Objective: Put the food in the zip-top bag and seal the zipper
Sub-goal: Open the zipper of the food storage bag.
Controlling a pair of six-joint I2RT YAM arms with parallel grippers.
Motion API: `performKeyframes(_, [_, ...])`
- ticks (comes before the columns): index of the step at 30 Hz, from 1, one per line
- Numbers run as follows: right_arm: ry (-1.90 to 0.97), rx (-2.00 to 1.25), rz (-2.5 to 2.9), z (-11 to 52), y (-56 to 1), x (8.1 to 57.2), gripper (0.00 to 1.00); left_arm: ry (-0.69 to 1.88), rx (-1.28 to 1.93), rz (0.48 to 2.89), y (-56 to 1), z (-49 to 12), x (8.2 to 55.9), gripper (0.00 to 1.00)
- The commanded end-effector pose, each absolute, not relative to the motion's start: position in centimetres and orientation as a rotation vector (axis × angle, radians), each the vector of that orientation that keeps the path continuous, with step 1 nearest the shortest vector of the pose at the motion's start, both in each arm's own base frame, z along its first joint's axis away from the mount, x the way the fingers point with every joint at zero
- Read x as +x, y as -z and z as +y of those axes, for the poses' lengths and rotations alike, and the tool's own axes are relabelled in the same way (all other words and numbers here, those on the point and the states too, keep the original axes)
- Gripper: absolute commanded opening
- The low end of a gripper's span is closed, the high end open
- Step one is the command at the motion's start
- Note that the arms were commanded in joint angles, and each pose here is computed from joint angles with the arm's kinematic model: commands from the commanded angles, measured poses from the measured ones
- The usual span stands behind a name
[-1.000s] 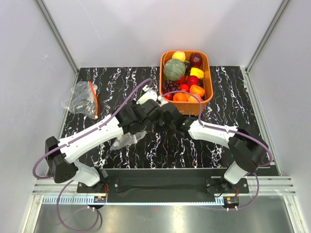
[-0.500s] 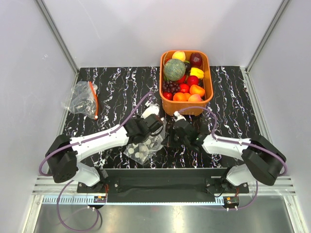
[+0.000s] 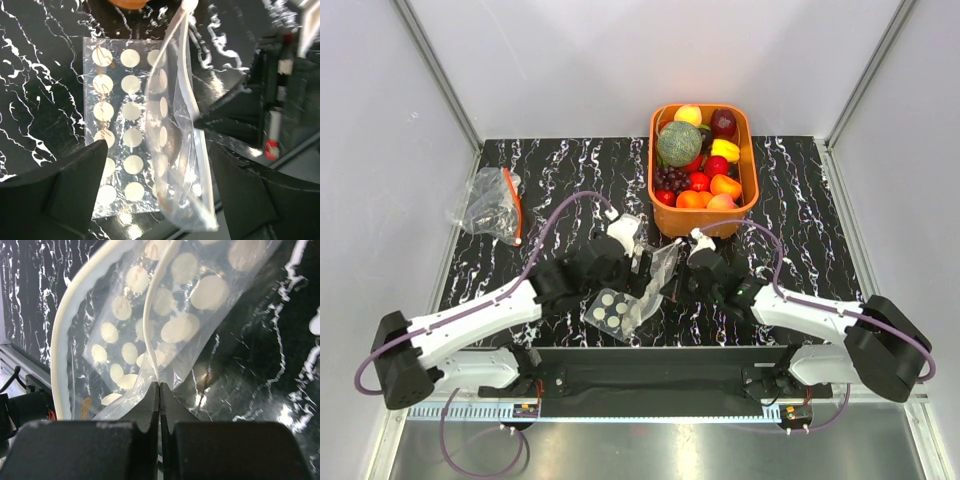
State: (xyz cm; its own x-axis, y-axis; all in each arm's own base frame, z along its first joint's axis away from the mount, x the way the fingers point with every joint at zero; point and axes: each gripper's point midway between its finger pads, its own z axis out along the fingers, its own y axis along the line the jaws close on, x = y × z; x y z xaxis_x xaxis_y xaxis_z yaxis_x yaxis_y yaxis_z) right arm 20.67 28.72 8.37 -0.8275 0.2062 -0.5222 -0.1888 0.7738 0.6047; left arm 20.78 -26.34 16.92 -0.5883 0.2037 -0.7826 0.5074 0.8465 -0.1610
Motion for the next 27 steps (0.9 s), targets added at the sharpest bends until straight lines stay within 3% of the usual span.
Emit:
performKeyframes(1, [-0.839, 0.022, 2.349, 27.3, -8.7, 20.8, 0.00, 0.574, 0.479, 2.174, -18.4, -26.4, 20.0, 0.90])
performKeyframes(7, [-0.816, 0.019, 2.354, 25.9, -8.4, 19.9, 0.00, 0.345, 0.422, 2.349, -13.9, -23.6, 20.3, 0.99])
performKeyframes(21, [-0.836, -0.020, 2.337, 25.5, -8.9, 19.2, 0.00, 0.127, 0.346, 2.544, -4.9, -21.3, 23.0, 0.99])
performKeyframes(26, [-0.828, -0.022, 2.339, 25.4, -8.8, 19.3, 0.00, 0.163, 0.358, 2.600, -2.7, -21.7, 23.4, 0.88])
performKeyframes(27, [-0.830, -0.025, 2.340, 25.5, -8.9, 19.2, 0.00, 0.166, 0.357, 2.605, -2.5, -21.7, 23.3, 0.80])
